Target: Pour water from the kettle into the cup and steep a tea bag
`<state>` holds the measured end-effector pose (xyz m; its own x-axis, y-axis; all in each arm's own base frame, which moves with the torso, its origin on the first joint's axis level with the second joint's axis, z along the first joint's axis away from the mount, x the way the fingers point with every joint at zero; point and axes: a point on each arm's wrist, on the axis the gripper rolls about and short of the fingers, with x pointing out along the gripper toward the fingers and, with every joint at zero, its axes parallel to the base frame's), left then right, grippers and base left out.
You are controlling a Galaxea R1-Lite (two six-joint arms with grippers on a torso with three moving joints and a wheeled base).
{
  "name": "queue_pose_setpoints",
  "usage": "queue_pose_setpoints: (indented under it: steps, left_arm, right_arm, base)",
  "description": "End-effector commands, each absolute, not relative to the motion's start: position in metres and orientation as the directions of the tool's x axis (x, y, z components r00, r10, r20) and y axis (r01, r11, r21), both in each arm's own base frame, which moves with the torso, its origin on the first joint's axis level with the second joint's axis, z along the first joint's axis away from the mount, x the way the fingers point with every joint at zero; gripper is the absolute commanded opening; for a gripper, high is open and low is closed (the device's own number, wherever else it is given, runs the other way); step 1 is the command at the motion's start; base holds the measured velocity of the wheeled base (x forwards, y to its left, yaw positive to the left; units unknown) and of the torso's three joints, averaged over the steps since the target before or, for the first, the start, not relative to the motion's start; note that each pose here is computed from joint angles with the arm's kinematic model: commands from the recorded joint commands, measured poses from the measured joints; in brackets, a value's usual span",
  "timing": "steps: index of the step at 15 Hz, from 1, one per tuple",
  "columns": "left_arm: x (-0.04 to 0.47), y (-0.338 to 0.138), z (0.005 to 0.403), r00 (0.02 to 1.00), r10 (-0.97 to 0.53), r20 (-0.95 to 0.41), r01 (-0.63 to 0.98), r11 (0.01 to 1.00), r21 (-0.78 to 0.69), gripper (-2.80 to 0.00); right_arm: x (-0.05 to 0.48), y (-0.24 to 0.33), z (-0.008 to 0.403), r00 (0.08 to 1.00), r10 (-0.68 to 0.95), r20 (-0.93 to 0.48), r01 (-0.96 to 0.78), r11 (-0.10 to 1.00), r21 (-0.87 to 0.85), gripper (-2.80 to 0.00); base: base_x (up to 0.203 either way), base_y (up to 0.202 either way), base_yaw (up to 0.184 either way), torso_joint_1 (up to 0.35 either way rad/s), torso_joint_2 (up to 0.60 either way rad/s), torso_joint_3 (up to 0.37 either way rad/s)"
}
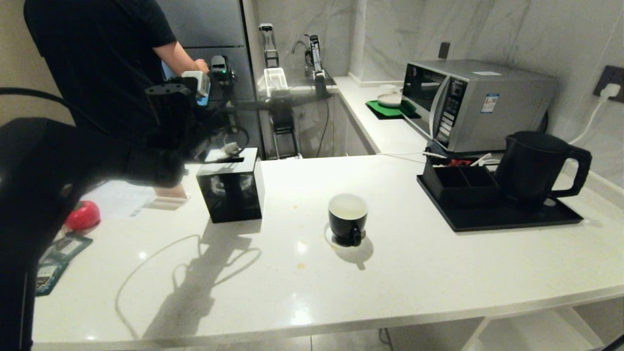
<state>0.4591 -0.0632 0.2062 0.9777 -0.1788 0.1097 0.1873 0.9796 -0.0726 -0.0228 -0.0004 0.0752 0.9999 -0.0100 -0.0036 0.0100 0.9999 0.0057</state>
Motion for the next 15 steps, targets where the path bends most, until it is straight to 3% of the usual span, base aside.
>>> queue_pose_setpoints:
  steps: [1,15]
  left_arm:
    - [0.459,-0.063,0.206,0.977,-0.179,0.112,0.188,0.980,-0.073,-2.80]
    - [0.453,-0.065,0.226,0.971,-0.182,0.157,0.195,0.978,-0.072,-2.80]
  right_arm:
    - [-0.023,0.000,0.075,1.000,-0.010,-0.003,0.010,1.000,0.006,-2.80]
    - [-0.023,0.000,0.075,1.000,-0.010,-0.003,0.010,1.000,0.006,-2.80]
  base:
    - [0.000,0.000,0.000,0.000,0.00,0.000]
    - [0.000,0.000,0.000,0.000,0.00,0.000]
